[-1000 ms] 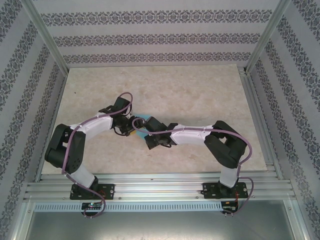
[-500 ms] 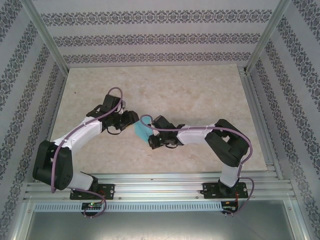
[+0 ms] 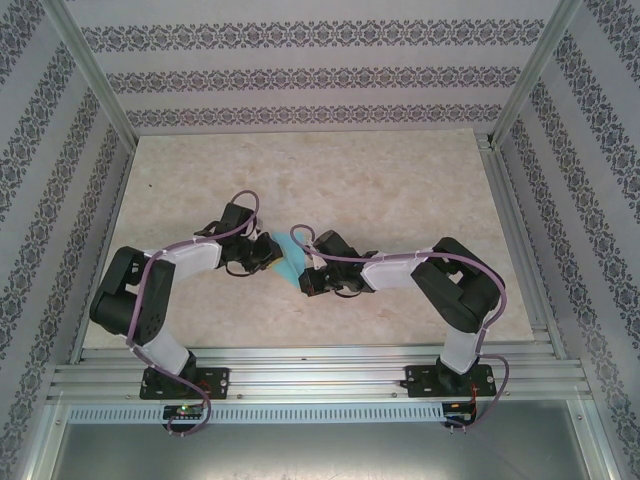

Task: Fold a paper plane with a square sheet of paper (fold left side to right side)
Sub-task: Fourth fold the wing at the center of the table.

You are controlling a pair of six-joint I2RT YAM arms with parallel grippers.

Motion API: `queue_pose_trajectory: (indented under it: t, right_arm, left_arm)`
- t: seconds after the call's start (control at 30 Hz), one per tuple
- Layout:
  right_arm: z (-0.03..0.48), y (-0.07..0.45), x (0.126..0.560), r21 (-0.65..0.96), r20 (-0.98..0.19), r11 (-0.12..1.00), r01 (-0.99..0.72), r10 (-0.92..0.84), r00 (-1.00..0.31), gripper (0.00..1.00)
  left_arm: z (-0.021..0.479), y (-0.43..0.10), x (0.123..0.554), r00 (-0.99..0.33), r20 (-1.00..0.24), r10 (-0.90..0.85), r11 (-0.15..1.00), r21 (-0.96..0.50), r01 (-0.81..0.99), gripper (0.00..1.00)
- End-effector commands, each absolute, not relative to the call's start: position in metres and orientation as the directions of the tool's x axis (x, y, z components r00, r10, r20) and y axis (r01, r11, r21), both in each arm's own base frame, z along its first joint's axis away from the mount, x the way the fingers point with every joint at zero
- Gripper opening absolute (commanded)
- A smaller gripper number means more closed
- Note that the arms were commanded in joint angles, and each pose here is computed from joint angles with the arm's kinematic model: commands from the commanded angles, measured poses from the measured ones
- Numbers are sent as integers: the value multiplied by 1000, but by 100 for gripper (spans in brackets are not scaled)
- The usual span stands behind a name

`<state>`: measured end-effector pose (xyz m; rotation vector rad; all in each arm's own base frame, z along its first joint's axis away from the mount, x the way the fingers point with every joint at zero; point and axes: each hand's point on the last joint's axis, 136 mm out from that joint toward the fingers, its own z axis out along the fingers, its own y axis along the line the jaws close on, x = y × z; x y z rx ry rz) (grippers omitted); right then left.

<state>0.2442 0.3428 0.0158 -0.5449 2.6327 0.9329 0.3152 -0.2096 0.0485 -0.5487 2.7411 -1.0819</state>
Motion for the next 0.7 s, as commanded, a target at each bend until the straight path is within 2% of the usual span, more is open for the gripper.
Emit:
queue_pose_trajectory:
  t: [0.0,0.43,0.67]
  right_arm:
    - [5,337,241,542,-354,730,-416,-251,-901,5]
    - [17,343,253,583,-355,705,-403,-224,-908,16]
    - [27,345,270,629,-341,687,-364,-177,-923,26]
  left_arm:
    - [61,-226,331,-928,-26,-371,636,-735,-234,15]
    - [29,-241,330,-940,31,-340,665,-699,-264,15]
    - [17,-237,324,-938,48,-342,686,-669,-284,15]
